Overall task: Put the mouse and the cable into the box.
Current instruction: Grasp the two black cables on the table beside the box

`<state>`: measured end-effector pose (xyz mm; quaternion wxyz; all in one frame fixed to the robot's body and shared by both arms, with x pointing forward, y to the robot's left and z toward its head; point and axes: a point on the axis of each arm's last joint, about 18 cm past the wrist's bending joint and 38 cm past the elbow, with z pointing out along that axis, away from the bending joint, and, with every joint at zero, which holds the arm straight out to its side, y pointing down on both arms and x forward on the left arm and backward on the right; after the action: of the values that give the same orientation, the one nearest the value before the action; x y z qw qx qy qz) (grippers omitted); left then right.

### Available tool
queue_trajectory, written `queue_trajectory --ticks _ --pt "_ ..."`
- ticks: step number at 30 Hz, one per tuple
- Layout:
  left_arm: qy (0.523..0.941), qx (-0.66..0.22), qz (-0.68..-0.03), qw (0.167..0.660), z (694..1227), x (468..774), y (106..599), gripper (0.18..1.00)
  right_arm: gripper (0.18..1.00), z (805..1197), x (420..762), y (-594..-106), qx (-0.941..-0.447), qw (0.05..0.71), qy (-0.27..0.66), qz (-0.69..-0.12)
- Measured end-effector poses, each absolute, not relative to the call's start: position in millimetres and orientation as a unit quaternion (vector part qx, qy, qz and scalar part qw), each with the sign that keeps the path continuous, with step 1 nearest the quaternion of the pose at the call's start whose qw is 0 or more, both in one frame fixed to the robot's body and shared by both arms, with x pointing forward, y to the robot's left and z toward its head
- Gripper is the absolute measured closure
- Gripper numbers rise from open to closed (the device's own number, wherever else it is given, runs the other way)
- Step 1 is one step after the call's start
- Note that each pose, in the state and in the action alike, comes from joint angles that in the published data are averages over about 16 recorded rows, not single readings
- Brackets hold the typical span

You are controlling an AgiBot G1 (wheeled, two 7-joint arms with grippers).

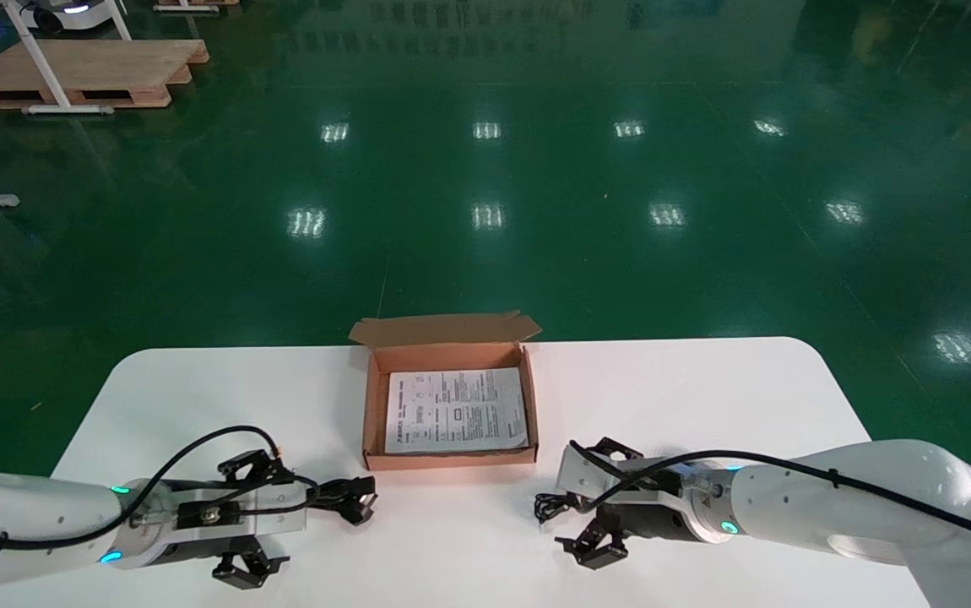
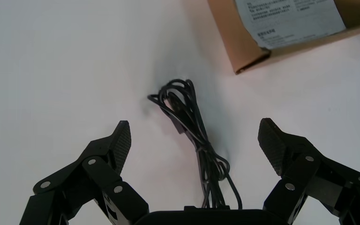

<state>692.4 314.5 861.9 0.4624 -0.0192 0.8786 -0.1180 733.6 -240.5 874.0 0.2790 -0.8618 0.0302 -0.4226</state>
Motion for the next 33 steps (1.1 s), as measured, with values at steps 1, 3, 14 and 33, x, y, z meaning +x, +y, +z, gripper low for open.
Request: queue_trajectory --ticks 1,3,14,33 --pt "0.879 -0.019 -0.118 0.462 861.9 692.4 314.5 0.183 0.178 873.4 735.5 -240.9 -0.863 0.276 0.031 -0.422" --pt "0.879 -0.019 -0.118 0.462 861.9 692.3 314.5 0.183 0.178 872.5 738.3 -241.8 -0.865 0.273 0.032 -0.42" --pt "0.879 -0.019 -0.117 0.462 861.7 692.2 314.5 0.183 0.18 868.4 742.7 -244.8 -0.871 0.266 0.036 -0.411" --pt "0.878 -0.019 -0.118 0.463 862.0 692.3 314.5 0.288 0.306 869.4 741.4 -244.8 -0.87 0.269 0.034 -0.413"
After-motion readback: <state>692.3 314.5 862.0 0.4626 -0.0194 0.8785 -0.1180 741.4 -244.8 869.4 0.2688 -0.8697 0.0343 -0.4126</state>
